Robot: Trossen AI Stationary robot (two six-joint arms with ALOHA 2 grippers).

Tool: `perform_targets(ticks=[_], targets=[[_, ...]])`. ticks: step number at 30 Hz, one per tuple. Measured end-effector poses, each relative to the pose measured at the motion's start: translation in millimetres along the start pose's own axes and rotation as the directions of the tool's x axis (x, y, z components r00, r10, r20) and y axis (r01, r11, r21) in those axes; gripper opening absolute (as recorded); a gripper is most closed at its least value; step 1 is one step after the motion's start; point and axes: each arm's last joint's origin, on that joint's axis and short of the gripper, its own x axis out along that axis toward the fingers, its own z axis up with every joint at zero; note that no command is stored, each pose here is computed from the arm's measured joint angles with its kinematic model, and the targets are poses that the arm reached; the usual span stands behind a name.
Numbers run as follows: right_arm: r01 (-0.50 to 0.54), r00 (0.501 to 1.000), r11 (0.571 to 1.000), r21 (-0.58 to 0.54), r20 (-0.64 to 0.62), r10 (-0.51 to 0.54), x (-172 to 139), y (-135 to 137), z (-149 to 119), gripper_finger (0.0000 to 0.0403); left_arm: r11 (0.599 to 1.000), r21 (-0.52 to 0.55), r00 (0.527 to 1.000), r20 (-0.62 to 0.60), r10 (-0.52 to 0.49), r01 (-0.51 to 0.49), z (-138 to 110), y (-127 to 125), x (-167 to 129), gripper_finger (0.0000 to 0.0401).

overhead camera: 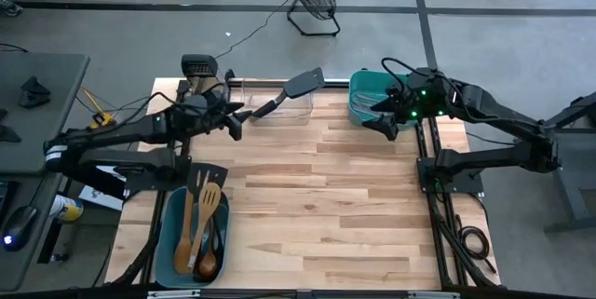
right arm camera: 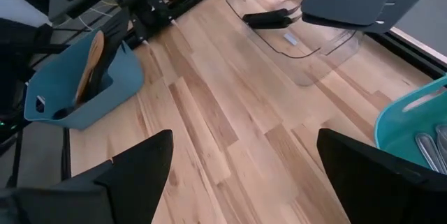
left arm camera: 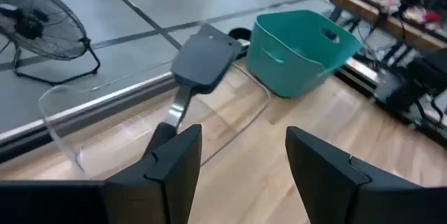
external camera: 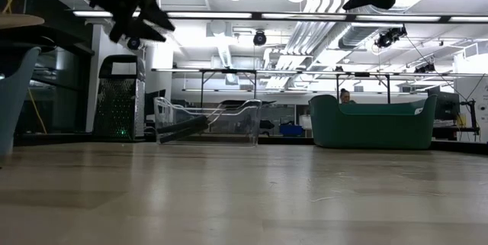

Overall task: Pick & Place Kitchen Items
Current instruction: Return to Home Position

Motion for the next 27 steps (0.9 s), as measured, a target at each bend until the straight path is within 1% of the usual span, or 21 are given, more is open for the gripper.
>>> perform_targets(ticks=[4, 7, 9, 13, 15, 20, 27], targets=[[0.000, 1.000, 1.000, 0.001, 0.000, 0.000, 0.0, 0.0, 0.0, 0.0349, 1.000, -0.020, 1.000, 0.013, 0.018, -0.018, -13.1, 10.4, -4.4, 0.0205], [0.004, 1.000, 1.000, -0.006, 0.001, -0.004, 0.0, -0.1, 0.0, 0.0349, 0.998, -0.011, 0.998, 0.015, 0.059, -0.059, -26.9, 18.8, -8.2, 0.0205], [0.000, 1.000, 1.000, -0.002, 0.002, 0.000, 0.0, 0.0, 0.1, 0.0349, 0.997, -0.031, 0.997, 0.029, 0.072, -0.071, -34.3, 23.6, -11.7, 0.0205], [-0.022, 0.999, 1.000, -0.001, 0.047, 0.022, -0.1, 2.0, 4.6, 0.0349, 0.995, -0.071, 0.997, 0.035, 0.070, -0.067, -52.8, 33.5, -18.5, 0.0205], [-0.051, 0.997, 0.999, -0.008, 0.059, 0.051, -0.2, 3.7, 6.3, 0.0349, 0.995, -0.078, 0.997, 0.037, 0.064, -0.061, -61.7, 38.1, -21.5, 0.0205], [-0.077, 0.993, 0.997, -0.006, 0.088, 0.077, 0.3, 9.2, 8.0, 0.0349, 0.994, -0.104, 0.996, 0.083, 0.040, -0.032, -74.0, 46.2, -30.4, 0.0205], [-0.182, 0.975, 0.983, 0.034, 0.135, 0.176, 25.8, 15.5, -5.6, 0.0349, 0.990, -0.143, 0.997, 0.080, -0.003, 0.014, -98.0, 55.8, -32.0, 0.0205]])
